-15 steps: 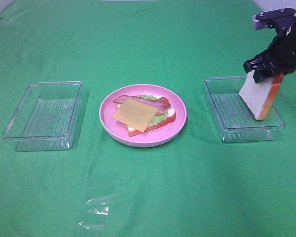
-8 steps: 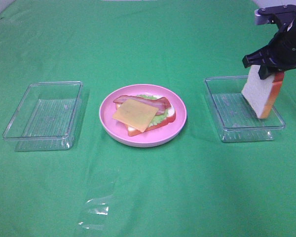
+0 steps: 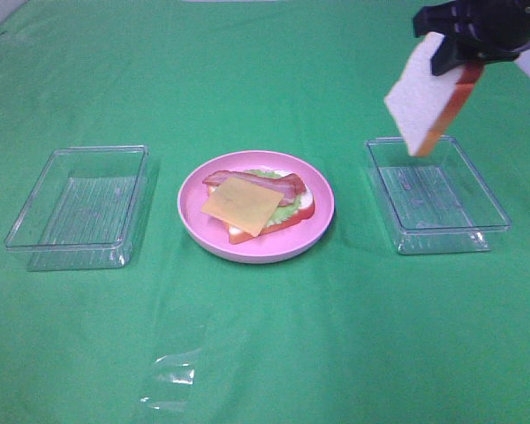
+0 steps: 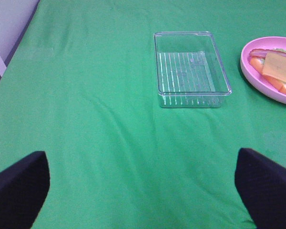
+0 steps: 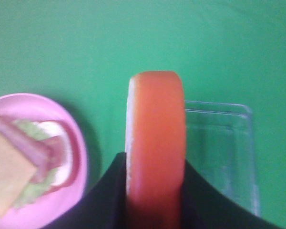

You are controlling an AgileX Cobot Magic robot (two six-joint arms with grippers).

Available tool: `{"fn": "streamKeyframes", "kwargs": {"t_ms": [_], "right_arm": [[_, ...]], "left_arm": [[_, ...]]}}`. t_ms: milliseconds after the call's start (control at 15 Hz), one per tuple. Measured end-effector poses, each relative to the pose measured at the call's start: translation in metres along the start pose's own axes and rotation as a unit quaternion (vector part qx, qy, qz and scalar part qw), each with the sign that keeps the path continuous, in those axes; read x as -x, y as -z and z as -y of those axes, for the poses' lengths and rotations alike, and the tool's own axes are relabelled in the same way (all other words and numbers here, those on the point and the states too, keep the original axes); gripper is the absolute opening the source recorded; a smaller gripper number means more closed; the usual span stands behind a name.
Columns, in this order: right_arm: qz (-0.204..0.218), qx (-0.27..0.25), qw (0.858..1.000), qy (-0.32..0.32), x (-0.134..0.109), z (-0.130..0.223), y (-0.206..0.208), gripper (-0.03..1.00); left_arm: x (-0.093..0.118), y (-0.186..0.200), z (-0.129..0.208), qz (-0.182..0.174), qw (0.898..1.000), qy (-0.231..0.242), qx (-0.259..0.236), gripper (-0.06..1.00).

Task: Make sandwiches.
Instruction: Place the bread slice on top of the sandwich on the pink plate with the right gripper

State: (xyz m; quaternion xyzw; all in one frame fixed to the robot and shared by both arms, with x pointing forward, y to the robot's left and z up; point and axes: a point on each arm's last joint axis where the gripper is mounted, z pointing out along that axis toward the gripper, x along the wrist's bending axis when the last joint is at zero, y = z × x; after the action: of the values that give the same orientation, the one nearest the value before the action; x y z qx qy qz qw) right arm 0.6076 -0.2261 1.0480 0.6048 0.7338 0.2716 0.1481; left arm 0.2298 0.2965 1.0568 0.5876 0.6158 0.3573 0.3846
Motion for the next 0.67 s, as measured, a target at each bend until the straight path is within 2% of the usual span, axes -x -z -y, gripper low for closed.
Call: {"fn": "streamKeyframes", "kwargs": {"t_ms": [67,200,467,667], "right_arm": [[-0.045,-0.004,0.999,0.002,-0.031,0.002,-0.005,0.25],[-0.094,-0.011,0.995,-0.005,-0.065,0.006,-0.016,0.25],[-0.153,-0.029,0.987,-0.047,-0.108,0.017,-0.048,0.25],[-0.171,-0.052,0.979,-0.094,-0.119,0.026,-0.074,0.25]], "left_arm": [[0.0,0.0,0.0,0.0,1.0,0.0,0.0,0.97],[0.0,0.0,0.0,0.0,1.0,0.0,0.0,0.97],[0.0,0.0,0.0,0.0,1.0,0.0,0.0,0.97],[0.0,0.0,0.0,0.0,1.0,0.0,0.0,0.97]]}}
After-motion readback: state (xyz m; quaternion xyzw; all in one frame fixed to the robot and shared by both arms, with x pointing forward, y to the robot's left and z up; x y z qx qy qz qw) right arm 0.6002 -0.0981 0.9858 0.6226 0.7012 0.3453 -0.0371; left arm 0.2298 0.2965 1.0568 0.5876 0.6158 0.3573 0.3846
